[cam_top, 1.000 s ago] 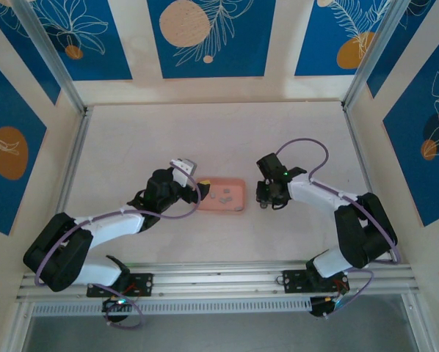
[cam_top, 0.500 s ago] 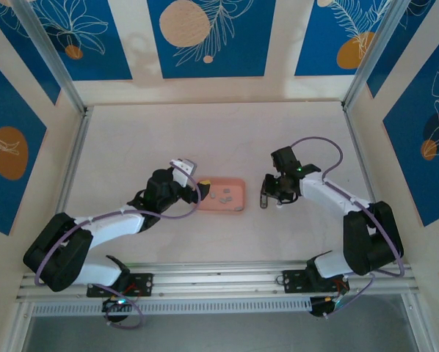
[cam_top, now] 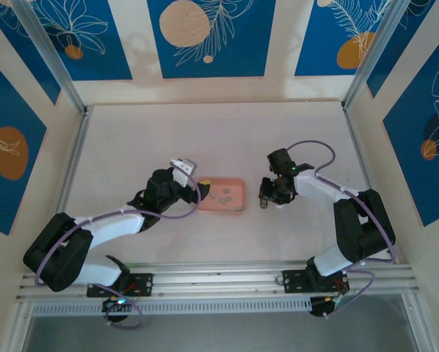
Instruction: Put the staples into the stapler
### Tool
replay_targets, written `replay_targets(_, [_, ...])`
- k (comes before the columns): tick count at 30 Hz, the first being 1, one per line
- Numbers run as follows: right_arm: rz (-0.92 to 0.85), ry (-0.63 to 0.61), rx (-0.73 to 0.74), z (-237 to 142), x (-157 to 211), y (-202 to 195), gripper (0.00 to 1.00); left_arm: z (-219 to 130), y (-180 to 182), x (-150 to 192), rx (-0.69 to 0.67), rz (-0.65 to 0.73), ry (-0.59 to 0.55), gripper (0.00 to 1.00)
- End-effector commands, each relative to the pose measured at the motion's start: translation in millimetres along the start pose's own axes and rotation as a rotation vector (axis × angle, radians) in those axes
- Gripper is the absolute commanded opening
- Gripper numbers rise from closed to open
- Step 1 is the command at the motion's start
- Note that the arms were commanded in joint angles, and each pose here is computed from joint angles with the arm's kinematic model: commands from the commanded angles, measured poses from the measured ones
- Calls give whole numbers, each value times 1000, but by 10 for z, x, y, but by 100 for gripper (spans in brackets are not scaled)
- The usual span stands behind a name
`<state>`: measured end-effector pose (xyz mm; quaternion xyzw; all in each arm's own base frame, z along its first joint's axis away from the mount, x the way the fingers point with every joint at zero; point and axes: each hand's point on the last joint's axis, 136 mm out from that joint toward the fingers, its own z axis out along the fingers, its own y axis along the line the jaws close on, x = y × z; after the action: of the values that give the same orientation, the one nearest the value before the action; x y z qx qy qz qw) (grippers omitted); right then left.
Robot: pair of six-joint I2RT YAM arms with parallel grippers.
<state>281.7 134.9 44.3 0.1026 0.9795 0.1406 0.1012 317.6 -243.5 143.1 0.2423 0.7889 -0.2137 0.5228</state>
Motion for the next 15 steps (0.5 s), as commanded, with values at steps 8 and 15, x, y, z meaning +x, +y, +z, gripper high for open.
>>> replay_targets(8, [-3,55,44,101,134,-86,16,-11,-17,-36,11,5,-17,90])
replay_targets(15, [-54,37,72,-29,89,12,17,-32,-14,-65,9,5,-28,90])
